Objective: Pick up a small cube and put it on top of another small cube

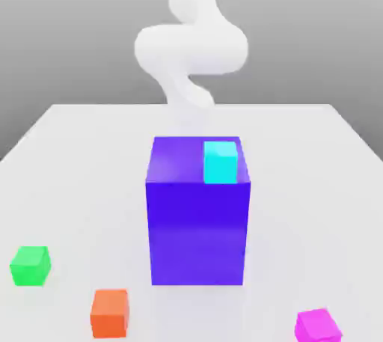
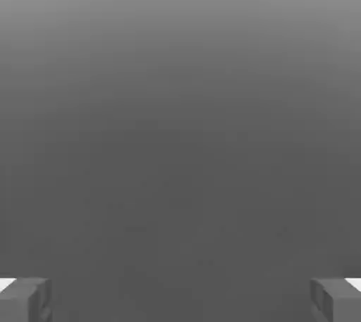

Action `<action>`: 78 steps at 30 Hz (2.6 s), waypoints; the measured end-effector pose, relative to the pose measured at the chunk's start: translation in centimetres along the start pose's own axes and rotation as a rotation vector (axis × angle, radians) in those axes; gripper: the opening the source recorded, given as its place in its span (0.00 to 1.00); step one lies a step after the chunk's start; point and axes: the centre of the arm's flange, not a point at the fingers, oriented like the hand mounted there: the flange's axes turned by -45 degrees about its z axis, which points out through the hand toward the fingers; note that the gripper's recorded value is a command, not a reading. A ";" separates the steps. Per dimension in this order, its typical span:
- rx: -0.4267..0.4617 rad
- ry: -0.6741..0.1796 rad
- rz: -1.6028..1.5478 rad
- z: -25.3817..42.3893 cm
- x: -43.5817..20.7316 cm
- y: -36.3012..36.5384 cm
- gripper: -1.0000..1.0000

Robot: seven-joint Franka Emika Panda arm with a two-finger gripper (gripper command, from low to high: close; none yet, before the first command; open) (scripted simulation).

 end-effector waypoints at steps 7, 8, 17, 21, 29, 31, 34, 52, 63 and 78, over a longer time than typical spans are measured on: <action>-0.047 -0.179 -0.054 12.6 -0.8 -4.2 0.50; -0.050 -0.204 -0.062 14.3 -1.2 -4.8 0.50; -0.040 -0.418 -0.135 28.7 -7.5 -10.2 0.50; -0.012 -0.511 -0.164 34.1 -11.8 -12.8 0.50; 0.074 -0.693 -0.193 42.3 -21.9 -17.7 0.50; 0.092 -0.720 -0.194 44.1 -24.3 -18.5 0.50; 0.097 -0.729 -0.194 47.3 -27.4 -18.9 0.50; -0.099 -0.762 0.193 45.2 -22.4 -7.9 0.00; -0.470 -0.682 1.099 41.2 -23.9 14.1 0.00; -0.758 -0.455 2.003 36.2 -35.0 29.7 1.00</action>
